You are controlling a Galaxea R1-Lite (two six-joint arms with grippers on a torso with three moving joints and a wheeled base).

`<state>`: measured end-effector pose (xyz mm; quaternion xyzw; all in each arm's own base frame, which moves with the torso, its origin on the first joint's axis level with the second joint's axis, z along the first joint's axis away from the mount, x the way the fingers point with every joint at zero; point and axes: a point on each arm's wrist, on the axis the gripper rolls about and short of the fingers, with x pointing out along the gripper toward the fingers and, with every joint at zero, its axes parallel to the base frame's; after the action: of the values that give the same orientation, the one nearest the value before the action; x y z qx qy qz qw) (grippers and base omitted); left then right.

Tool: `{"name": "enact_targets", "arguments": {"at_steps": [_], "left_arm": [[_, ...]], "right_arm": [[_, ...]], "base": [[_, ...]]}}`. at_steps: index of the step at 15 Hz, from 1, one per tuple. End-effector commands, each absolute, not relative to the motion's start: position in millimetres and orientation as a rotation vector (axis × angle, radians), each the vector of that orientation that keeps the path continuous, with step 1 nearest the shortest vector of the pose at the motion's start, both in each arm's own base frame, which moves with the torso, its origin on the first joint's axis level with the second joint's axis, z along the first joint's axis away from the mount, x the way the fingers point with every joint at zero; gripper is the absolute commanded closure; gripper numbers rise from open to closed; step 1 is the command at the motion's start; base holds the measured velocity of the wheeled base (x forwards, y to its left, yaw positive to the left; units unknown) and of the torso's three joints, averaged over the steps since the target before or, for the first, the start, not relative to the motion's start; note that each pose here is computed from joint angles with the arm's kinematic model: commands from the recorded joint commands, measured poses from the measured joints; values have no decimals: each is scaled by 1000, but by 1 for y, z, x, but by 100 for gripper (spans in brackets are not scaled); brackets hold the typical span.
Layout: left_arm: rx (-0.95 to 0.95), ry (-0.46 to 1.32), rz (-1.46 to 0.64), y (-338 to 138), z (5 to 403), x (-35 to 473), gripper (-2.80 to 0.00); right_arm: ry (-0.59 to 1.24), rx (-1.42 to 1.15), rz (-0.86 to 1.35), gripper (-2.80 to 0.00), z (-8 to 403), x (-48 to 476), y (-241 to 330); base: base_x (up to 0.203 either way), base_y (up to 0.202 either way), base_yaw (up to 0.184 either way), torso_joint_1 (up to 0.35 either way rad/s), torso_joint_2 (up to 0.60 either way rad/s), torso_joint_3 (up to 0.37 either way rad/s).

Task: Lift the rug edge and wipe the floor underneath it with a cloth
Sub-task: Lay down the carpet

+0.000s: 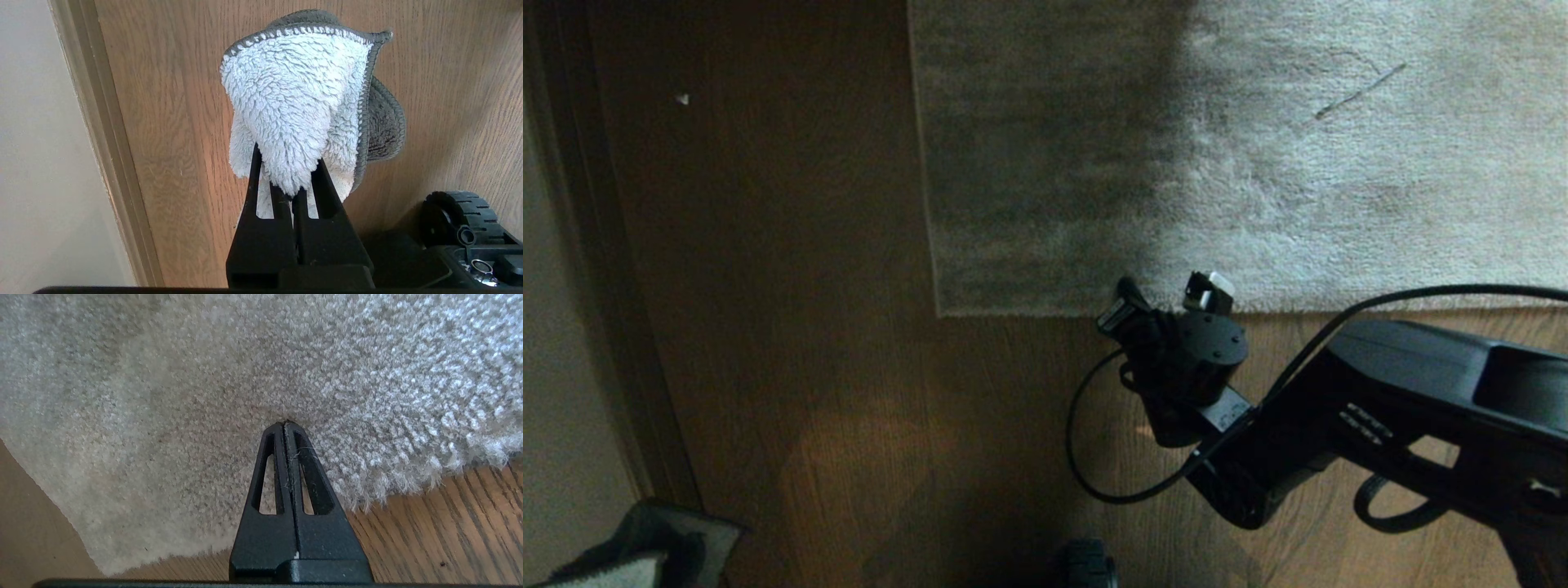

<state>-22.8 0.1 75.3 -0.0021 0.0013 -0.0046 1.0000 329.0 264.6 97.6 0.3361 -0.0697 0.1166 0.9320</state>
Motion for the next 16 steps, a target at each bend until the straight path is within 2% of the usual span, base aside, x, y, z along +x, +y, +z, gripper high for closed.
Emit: {"name": "enact_targets", "arguments": {"at_steps": [1,16], "left_arm": [[-5,2,-9,0,76,-23,0],[-5,3,-9,0,75,-23,0]], "right_arm": [[-162,704,242,0,95,328,264],[-120,658,232,0,85,322,260]], "base": [[0,0,0,0,0,0],[0,0,0,0,0,0]]}}
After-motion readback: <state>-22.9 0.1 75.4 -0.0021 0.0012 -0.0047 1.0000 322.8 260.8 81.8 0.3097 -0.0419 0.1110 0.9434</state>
